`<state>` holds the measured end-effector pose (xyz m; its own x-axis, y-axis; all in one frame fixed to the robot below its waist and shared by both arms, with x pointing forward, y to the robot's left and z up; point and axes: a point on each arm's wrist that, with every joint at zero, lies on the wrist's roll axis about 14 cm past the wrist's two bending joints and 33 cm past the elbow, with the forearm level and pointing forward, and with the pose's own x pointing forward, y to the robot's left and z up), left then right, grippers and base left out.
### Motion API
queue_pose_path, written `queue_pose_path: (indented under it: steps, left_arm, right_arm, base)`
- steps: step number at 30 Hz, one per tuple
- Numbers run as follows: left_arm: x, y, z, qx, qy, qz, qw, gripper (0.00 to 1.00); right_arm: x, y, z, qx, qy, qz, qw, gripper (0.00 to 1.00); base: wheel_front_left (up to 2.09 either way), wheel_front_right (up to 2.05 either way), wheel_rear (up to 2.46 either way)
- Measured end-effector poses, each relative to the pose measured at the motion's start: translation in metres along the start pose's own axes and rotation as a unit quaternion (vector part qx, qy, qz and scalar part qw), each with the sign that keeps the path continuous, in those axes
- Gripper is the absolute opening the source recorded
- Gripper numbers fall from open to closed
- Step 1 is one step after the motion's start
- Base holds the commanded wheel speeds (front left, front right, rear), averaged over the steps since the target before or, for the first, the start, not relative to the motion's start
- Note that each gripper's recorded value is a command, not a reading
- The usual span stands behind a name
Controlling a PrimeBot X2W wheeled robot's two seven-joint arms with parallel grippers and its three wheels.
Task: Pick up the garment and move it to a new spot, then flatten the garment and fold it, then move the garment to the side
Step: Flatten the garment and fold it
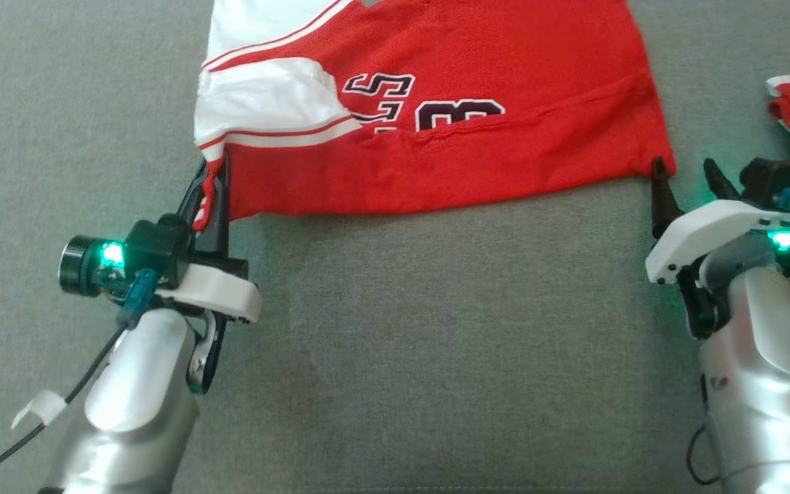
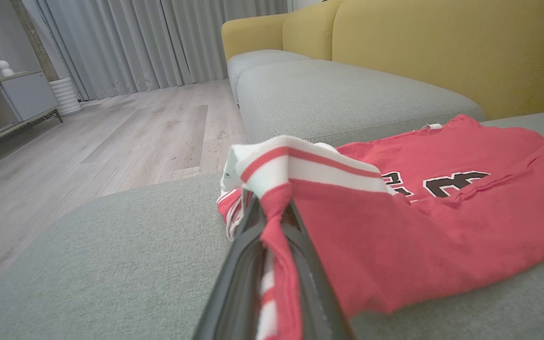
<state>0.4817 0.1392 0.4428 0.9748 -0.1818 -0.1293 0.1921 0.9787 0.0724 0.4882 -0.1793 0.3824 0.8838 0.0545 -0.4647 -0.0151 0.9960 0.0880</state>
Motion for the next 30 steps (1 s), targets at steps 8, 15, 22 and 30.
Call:
queue_pose_path:
  steps: [8,15,22,30]
  left_arm:
    - [-0.001,0.0,-0.009,0.003,0.01,-0.004,1.0,0.0]
    - [0.0,-0.002,-0.011,0.003,0.011,-0.006,1.0,0.0]
    - [-0.003,-0.001,-0.009,0.008,0.013,-0.007,1.0,0.0]
    - [-0.015,0.0,-0.005,0.016,0.014,-0.006,1.0,0.0]
  right_arm:
    - [0.023,0.014,-0.005,-0.032,0.023,0.015,0.999,1.0]
    - [0.028,0.016,-0.006,-0.048,0.03,0.02,0.998,0.72]
    - [0.021,0.015,-0.003,-0.058,0.016,0.019,0.998,0.0]
    - [-0.001,-0.001,-0.001,-0.055,-0.001,-0.002,0.999,0.0]
  base:
    - [0.0,0.0,0.0]
    - [0.0,0.0,0.0]
    - [0.0,0.0,0.0]
    - [0.0,0.0,0.0]
